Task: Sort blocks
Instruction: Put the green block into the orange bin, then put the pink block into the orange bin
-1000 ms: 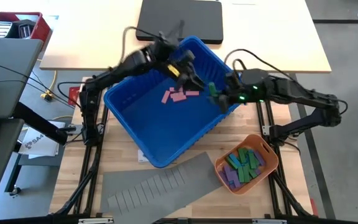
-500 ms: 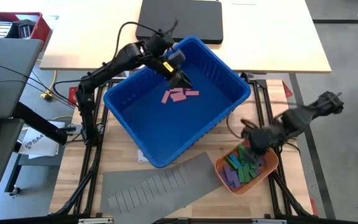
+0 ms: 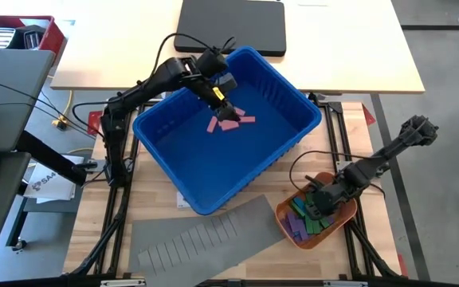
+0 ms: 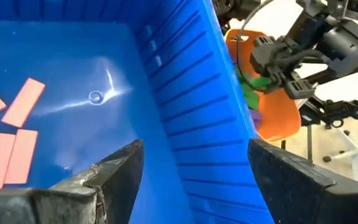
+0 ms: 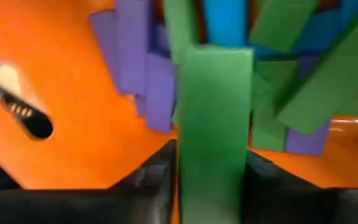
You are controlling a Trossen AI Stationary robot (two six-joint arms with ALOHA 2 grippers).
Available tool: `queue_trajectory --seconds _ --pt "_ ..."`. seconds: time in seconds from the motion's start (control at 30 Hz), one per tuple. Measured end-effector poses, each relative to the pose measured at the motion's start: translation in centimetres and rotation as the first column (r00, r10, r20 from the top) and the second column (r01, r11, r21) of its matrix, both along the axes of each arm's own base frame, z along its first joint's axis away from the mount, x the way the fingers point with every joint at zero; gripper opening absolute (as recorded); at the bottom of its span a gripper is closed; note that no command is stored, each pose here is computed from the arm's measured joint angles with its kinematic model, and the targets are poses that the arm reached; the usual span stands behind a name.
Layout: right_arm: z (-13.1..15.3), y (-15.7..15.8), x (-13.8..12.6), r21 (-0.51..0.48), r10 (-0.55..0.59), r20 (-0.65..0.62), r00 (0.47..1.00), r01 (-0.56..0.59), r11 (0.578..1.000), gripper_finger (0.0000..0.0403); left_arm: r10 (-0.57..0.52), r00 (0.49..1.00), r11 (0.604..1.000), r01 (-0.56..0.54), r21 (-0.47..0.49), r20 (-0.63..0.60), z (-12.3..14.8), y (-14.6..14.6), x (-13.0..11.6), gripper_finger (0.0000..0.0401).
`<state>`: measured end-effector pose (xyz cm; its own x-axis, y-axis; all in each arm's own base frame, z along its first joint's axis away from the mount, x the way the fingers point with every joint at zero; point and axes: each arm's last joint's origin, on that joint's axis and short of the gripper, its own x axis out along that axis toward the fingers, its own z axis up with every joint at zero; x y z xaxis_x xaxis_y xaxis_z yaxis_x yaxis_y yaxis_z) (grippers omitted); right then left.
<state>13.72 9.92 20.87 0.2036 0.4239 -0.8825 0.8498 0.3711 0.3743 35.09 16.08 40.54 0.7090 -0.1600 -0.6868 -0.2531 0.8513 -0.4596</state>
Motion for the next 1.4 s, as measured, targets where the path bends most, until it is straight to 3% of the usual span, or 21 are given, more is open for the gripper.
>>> queue_trajectory --seconds 0.17,0.33,0.47,0.6,0.7,0.83,0.93,1.0,1.07,1.2,1.3,1.4 --pt "-0.2 -0.1 -0.2 -0.004 -0.032 -0.036 0.999 0.032 0.999 0.0183 -0.018 0.999 1.0 0.018 -0.019 -0.039 -1.1 0.0 0.7 0.0279" --pt "0.4 0.0 -0.3 0.03 -0.014 -0.063 0.998 0.016 0.999 0.0195 -0.054 0.994 0.998 0.052 -0.024 -0.093 -2.8 -0.1 1.9 0.028" --pt "4.3 0.0 0.0 0.014 -0.029 -0.029 0.999 0.029 0.999 0.0197 -0.08 0.984 0.997 0.079 -0.014 -0.159 -4.8 -0.4 3.1 0.028" --pt "9.8 -0.7 -0.3 -0.089 -0.091 0.079 0.993 0.098 0.991 0.0198 0.014 0.964 0.999 -0.001 0.049 -0.266 -7.5 0.1 4.8 0.028" --pt "13.2 -1.8 -1.0 -0.199 -0.148 0.173 0.974 0.181 0.963 0.0199 0.037 0.943 0.991 0.007 0.132 -0.331 -10.2 0.9 6.2 0.028" --pt "16.0 -3.3 -2.2 -0.33 -0.198 0.265 0.944 0.282 0.901 0.0199 -0.036 0.915 0.981 0.11 0.161 -0.401 -14.1 2.2 7.5 0.0274" --pt "16.9 -4.3 -2.7 -0.398 -0.23 0.297 0.927 0.339 0.852 0.0199 -0.1 0.914 0.951 0.204 0.232 -0.393 -16.7 3.4 8.8 0.0259" --pt "17.2 -4.7 -2.8 -0.416 -0.25 0.306 0.919 0.365 0.833 0.0199 -0.136 0.914 0.906 0.271 0.326 -0.383 -17.6 4.1 9.5 0.0246" --pt "17.4 -4.9 -2.8 -0.414 -0.261 0.308 0.915 0.376 0.829 0.0199 -0.149 0.917 0.854 0.308 0.418 -0.371 -17.9 4.8 10.0 0.0234" --pt "17.4 -4.9 -2.8 -0.392 -0.261 0.286 0.922 0.361 0.846 0.02 -0.136 0.935 0.791 0.302 0.532 -0.329 -18.3 6.6 10.6 0.022" --pt "17.4 -4.8 -2.8 -0.381 -0.26 0.273 0.926 0.352 0.855 0.02 -0.133 0.939 0.778 0.298 0.553 -0.318 -19.2 8.0 10.6 0.0218" --pt "17.4 -4.8 -2.7 -0.384 -0.257 0.271 0.928 0.349 0.855 0.02 -0.143 0.94 0.794 0.296 0.531 -0.311 -20.3 8.9 10.5 0.0217"
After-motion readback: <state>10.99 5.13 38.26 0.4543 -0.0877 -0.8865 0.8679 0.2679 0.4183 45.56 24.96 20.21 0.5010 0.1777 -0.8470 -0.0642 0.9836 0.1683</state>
